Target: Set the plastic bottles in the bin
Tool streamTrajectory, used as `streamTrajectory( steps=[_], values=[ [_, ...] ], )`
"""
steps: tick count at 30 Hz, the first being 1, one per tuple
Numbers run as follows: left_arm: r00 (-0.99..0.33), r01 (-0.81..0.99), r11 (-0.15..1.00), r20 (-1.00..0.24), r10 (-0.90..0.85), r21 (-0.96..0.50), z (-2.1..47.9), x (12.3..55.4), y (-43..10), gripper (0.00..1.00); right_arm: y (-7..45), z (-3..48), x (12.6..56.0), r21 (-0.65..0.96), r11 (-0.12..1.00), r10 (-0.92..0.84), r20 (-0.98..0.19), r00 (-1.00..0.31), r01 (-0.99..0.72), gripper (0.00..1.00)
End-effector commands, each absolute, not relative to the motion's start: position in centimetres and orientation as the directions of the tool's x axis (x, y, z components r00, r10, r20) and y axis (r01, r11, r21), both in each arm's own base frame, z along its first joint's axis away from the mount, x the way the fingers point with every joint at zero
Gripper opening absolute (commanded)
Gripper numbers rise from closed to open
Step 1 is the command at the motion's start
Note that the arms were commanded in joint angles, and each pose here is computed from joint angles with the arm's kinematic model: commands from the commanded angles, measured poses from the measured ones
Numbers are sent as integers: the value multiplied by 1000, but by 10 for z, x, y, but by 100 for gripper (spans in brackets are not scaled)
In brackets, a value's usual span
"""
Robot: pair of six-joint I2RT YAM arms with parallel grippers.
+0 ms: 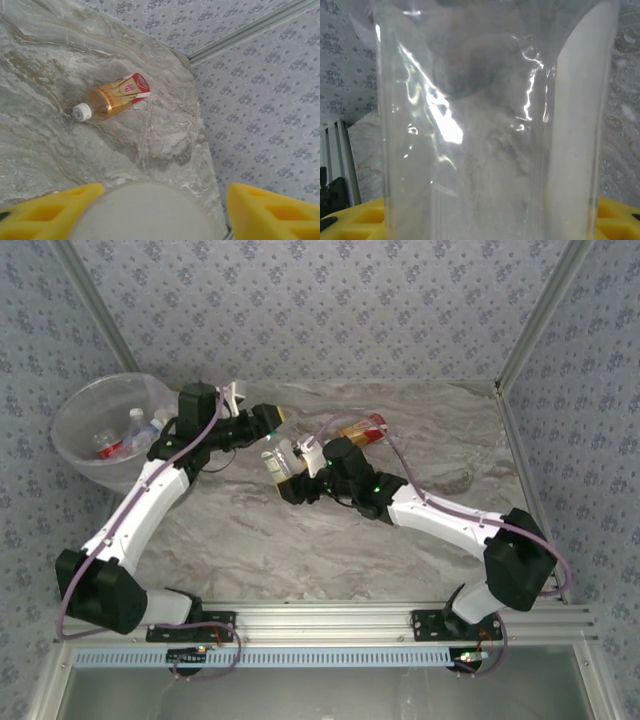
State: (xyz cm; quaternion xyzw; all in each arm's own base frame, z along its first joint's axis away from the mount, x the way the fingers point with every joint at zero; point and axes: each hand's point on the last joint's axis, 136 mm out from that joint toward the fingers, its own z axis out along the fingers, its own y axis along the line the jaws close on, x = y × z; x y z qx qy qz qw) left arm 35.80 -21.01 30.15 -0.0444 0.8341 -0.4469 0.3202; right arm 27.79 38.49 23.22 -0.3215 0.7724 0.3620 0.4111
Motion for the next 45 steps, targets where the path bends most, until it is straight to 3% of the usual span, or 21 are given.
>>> streamTrajectory(
  steps=[1, 10, 14, 18, 22, 27, 31, 37, 41, 45],
  values=[
    [-752, 219, 614, -532, -389, -759, 308, 353, -202, 52, 400, 265, 283, 311, 475, -133, -899, -417, -823, 61],
    [-752, 180, 640, -524, -400, -747, 299, 353, -196, 27, 410, 275, 280, 313, 419, -174, -894, -413, -852, 67],
    [-742, 155, 658, -527, -415, -737, 295, 355, -191, 0, 408, 275, 279, 304, 417, -185, -894, -408, -856, 75],
    [-738, 150, 664, -530, -418, -733, 293, 359, -190, 0, 402, 271, 278, 288, 428, -206, -892, -403, -857, 84],
    [-725, 159, 674, -549, -416, -721, 294, 361, -188, 0, 397, 269, 275, 259, 411, -240, -894, -378, -874, 100],
    [-689, 184, 702, -600, -407, -688, 313, 362, -180, 0, 377, 275, 275, 195, 448, -263, -904, -337, -873, 100],
    [-640, 218, 747, -670, -376, -628, 345, 359, -167, 0, 342, 287, 282, 159, 545, -195, -931, -309, -823, 100],
    [-430, 142, 893, -839, -334, -428, 416, 361, -112, 0, 277, 288, 325, 237, 778, 27, -938, -347, -582, 100],
    [-221, -21, 959, -934, -281, -283, 479, 350, -54, 0, 264, 280, 334, 257, 820, 60, -927, -370, -511, 100],
    [-35, -249, 940, -968, -247, -231, 521, 335, 9, 0, 254, 271, 340, 267, 860, 108, -928, -356, -435, 100]
  ],
)
